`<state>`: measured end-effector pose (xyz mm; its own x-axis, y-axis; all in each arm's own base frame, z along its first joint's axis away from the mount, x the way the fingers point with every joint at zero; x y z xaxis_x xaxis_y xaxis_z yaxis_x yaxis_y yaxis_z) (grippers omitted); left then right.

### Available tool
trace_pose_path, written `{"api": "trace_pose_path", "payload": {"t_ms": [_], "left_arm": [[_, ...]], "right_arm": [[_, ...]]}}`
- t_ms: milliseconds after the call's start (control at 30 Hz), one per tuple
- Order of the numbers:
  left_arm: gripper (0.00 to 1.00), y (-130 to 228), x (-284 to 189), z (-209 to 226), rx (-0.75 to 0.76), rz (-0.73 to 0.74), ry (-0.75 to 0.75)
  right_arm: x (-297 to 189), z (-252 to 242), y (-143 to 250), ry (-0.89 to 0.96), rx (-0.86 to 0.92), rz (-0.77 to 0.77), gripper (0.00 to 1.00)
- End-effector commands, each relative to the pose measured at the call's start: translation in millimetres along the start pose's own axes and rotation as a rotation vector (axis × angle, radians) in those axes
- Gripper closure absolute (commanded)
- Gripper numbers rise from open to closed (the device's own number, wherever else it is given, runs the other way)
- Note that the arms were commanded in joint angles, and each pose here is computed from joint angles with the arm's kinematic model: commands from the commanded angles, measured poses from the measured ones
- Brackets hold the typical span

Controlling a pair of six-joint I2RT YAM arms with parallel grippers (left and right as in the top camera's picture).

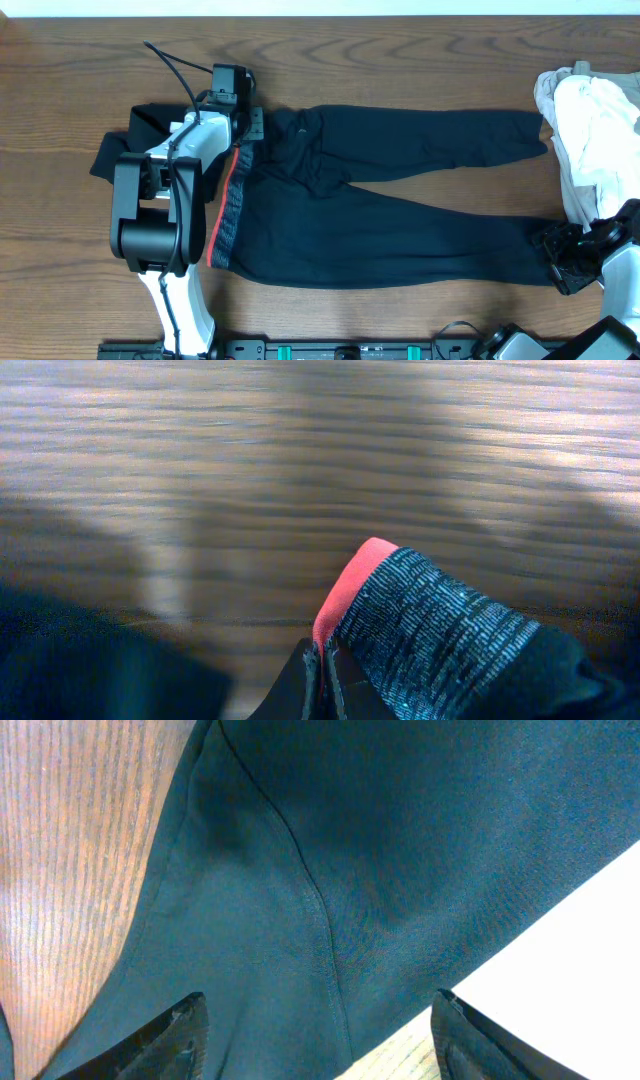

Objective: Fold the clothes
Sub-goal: 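Move the left gripper down along the waistband and grasp its lower edge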

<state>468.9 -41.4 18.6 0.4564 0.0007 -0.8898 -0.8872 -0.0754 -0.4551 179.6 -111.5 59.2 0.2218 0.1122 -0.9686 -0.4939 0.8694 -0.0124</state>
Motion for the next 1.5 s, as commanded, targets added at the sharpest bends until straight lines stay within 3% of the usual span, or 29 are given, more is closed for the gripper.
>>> {"api": "trace_pose_path", "payload": {"t_ms": [0,467,500,567,633,700,767,1067,1233,1467], "left_arm": [[0.94,15.6,12.5,39.6,-0.094,0.045,-0.156],[0.9,-34.2,-63.1,54.1,-0.18,-0.13,-0.121],[0.86,-35.3,-69.1,54.1,-0.18,-0.135,-0.12],[0.64,-37.9,-85.7,54.0,-0.181,-0.148,-0.118],[0.54,-40.2,-103.9,53.9,-0.182,-0.164,-0.115],[0.32,-41.6,-125.8,54.0,-0.183,-0.183,-0.112],[0.25,-40.4,-151.6,54.4,-0.183,-0.2,-0.109],[0.24,6.0,-262.6,61.3,-0.171,-0.2,-0.121],[0.24,52.5,-285.7,65.5,-0.242,-0.081,-0.139],[0.25,107.2,-292.0,67.4,-0.305,0.142,-0.173]], "right_arm": [[0.8,-1.7,1.3,-0.005,-0.003,0.007,0.31],[0.8,-0.7,-2.1,-0.009,-0.01,-0.008,0.29],[0.8,-0.4,-3.0,-0.01,-0.022,-0.012,0.29],[0.7,0.0,-4.7,-0.011,-0.057,-0.02,0.28],[0.7,-0.2,-5.2,-0.01,-0.067,-0.023,0.26],[0.6,-0.1,-5.4,-0.01,-0.066,-0.023,0.24],[0.7,-0.4,-5.3,-0.009,-0.065,-0.023,0.23],[-2.8,-34.5,-1.9,0.178,0.075,-0.028,0.17],[-7.1,-53.0,-8.5,0.184,0.184,-0.049,0.18],[5.0,-79.7,-6.6,0.181,0.326,-0.078,0.3]]}}
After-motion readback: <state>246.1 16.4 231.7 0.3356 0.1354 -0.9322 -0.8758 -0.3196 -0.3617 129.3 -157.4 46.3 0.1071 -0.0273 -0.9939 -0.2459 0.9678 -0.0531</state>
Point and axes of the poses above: each gripper's point midway between its finger pads, its own x axis out along the fingers, its own z axis along the line the jaws close on, y = z × x, the point moved 2 cm from there along -x, back along the fingers, and after that the axes turned 2 degrees about -x, right-handed, at the moved point
